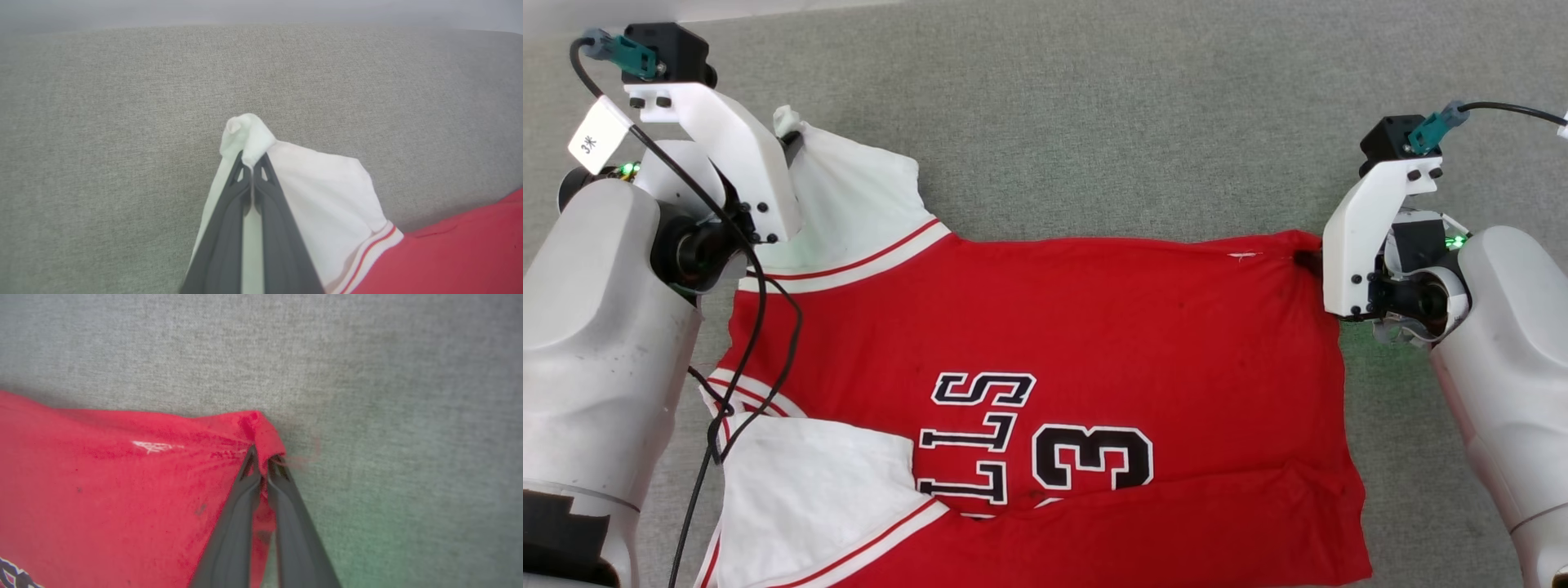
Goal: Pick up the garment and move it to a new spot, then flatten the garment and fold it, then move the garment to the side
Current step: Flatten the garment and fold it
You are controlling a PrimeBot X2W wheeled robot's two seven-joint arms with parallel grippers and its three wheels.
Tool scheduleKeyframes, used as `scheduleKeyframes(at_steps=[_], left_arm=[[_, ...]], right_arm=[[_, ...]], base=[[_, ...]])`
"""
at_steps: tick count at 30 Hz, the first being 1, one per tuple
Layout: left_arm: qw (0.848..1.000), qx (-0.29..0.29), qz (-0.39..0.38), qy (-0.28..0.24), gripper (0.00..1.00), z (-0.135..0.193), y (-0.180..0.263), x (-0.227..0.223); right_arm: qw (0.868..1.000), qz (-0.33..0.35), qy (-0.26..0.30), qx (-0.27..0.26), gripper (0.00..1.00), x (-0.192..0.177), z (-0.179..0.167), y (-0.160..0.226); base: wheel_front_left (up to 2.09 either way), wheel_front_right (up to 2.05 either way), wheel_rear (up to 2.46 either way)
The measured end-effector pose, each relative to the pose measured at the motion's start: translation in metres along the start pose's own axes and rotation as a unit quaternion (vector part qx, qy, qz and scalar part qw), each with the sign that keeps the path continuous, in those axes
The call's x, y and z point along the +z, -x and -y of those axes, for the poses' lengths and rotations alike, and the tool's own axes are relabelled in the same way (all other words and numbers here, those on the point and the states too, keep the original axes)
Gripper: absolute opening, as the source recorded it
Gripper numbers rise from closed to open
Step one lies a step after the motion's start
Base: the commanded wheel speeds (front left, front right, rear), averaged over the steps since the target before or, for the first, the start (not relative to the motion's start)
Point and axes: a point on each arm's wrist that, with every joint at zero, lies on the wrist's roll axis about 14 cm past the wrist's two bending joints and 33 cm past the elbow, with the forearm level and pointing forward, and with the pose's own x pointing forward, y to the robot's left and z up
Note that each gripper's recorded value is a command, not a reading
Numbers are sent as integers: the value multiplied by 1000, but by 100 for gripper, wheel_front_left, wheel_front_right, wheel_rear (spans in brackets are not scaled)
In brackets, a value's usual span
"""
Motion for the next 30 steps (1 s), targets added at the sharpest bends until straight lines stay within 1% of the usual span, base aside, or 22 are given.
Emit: scheduleKeyframes(at_steps=[4,6,11,14,17,20,22,27,30], left_arm=[[1000,1,16,0,0,-1,5,6],[1000,1,30,3,0,-2,10,11],[998,0,66,19,0,-4,29,17],[996,-4,88,30,0,-3,43,15],[993,-7,108,42,0,-4,59,7],[992,1,114,48,0,-11,76,-15],[991,4,115,62,0,-14,85,-31],[991,21,90,93,0,-18,106,-86],[990,33,85,106,0,-19,120,-108]], right_arm=[[1000,13,-2,2,0,7,-2,4],[1000,31,-3,3,0,14,-2,10],[994,113,-4,6,0,48,-3,37],[989,148,0,5,0,55,-2,54],[987,161,-5,7,0,42,-2,62],[985,173,-12,14,0,26,-5,69],[985,170,-16,19,0,9,-8,70],[986,162,-29,23,0,-32,-7,72],[986,162,-43,26,0,-53,-7,73]], base=[[0,0,0],[0,0,0],[0,0,0],[0,0,0],[0,0,0],[0,0,0],[0,0,0],[0,0,0],[0,0,0]])
